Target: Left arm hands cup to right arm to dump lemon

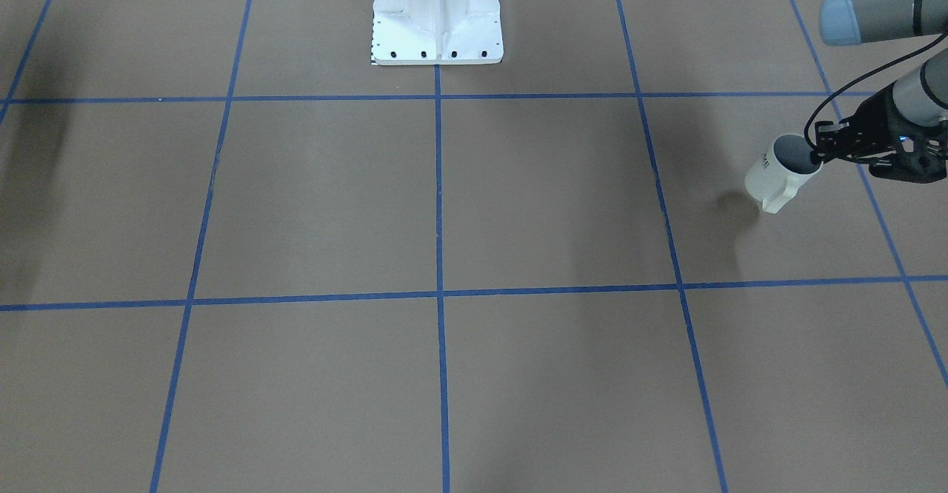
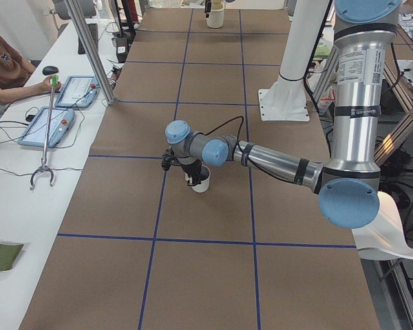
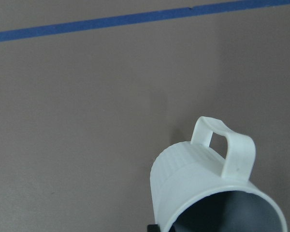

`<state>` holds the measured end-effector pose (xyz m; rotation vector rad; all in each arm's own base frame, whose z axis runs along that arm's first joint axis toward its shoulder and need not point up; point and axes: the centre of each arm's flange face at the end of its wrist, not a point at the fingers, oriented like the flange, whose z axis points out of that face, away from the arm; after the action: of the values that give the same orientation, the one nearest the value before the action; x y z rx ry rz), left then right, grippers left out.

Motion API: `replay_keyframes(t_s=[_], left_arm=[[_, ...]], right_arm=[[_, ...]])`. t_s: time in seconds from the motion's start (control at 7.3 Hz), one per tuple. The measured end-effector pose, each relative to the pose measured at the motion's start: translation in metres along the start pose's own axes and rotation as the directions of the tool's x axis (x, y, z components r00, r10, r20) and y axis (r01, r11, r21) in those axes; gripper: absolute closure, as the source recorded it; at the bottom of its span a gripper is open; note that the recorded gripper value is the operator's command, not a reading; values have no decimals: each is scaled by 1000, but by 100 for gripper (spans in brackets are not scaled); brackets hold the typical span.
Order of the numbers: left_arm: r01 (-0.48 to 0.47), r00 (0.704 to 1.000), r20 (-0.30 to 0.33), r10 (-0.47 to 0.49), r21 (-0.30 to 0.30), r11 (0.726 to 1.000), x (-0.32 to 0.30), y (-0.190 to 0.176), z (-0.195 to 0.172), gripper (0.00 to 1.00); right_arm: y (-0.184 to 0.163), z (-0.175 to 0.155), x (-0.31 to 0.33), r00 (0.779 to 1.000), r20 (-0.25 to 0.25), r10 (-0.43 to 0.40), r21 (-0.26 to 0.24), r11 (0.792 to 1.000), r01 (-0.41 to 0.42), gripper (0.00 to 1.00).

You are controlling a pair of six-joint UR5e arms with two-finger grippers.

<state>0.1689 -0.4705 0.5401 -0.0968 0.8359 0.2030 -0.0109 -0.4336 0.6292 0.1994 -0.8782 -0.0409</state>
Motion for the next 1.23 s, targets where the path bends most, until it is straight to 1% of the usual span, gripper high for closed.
replay_keyframes(t_s=[0.14,0.27,0.41,0.68,0.82,0.96,1.1,1.23], left_arm=[[3,1000,4,-3,-9,1000,-1,-1,5,93],[11,1000,9,-10,-19,1000,-5,-2,11,26],[16,1000,11,-16,-25,1000,-7,-3,14,0],[16,1000,10,-16,-17,1000,-6,-4,9,0],[17,1000,5,-17,9,1000,-7,-4,-4,0],[23,1000,-1,-23,59,998,-15,-5,-30,0],[3,1000,1,-3,113,994,-29,-5,-57,0],[-44,999,20,42,153,987,-47,-2,-78,0]], right_arm=[[-1,-3,1,1000,-3,9,5,1000,-9,0],[-2,-4,0,1000,-4,9,9,1000,-9,0],[-4,-7,-3,1000,-4,5,15,1000,-5,0],[-6,-8,-10,1000,-1,-11,17,1000,11,0],[-5,-3,-14,1000,2,-24,4,1000,24,0],[-5,1,-17,999,3,-38,-10,999,38,0],[-6,3,-16,998,-2,-63,-32,998,62,0],[-9,2,-11,995,-10,-96,-59,994,96,0]])
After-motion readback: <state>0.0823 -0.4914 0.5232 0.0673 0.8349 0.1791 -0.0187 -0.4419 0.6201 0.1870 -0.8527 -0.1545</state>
